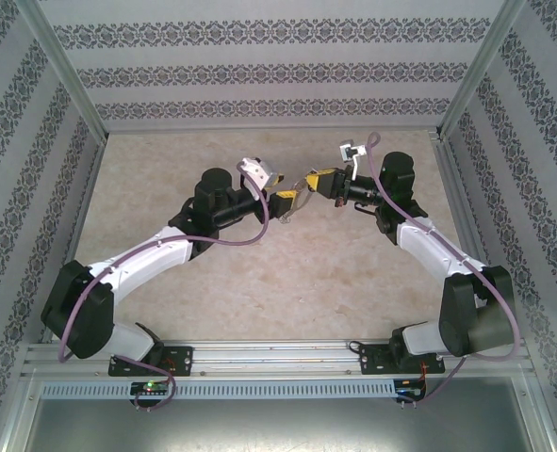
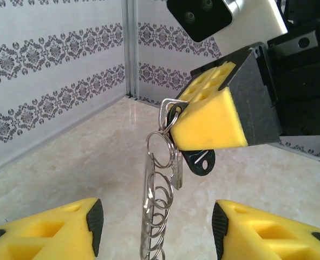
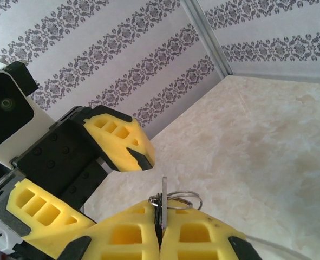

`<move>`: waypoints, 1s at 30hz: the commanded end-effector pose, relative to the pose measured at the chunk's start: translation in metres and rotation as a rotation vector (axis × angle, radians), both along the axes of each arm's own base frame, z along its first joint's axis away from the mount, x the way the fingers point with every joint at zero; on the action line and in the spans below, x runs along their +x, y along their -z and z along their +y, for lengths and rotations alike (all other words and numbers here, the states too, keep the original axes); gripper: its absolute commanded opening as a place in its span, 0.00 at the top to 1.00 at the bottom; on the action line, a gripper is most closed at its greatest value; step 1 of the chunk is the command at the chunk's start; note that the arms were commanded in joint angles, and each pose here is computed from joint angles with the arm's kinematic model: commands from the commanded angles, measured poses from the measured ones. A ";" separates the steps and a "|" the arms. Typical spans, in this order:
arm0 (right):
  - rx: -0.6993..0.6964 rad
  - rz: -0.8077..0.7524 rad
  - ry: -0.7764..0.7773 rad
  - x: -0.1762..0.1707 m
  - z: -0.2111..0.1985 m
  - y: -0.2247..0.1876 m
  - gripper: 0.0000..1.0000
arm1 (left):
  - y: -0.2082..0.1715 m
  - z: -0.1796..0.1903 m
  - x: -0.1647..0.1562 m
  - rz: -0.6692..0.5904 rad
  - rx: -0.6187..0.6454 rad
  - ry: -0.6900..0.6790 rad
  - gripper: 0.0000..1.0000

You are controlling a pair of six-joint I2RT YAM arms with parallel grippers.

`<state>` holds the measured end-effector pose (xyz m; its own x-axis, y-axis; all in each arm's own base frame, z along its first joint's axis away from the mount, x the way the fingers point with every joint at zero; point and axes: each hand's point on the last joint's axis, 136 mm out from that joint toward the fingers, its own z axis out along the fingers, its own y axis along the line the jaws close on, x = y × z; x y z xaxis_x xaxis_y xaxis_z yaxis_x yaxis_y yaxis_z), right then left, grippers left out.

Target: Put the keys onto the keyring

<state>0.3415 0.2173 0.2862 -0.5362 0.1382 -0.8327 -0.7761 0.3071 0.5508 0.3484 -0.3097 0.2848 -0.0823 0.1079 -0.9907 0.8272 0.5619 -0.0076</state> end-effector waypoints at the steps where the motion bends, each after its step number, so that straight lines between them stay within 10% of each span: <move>1: -0.002 -0.079 -0.052 -0.010 0.006 -0.017 1.00 | 0.005 -0.006 -0.004 -0.071 0.030 0.065 0.44; 17: -0.163 -0.067 -0.166 -0.043 0.026 -0.006 1.00 | 0.018 -0.002 0.001 -0.064 0.041 0.028 0.44; 30: -0.643 -0.134 -0.029 -0.050 0.021 0.013 1.00 | 0.036 0.009 -0.013 -0.046 0.074 0.024 0.44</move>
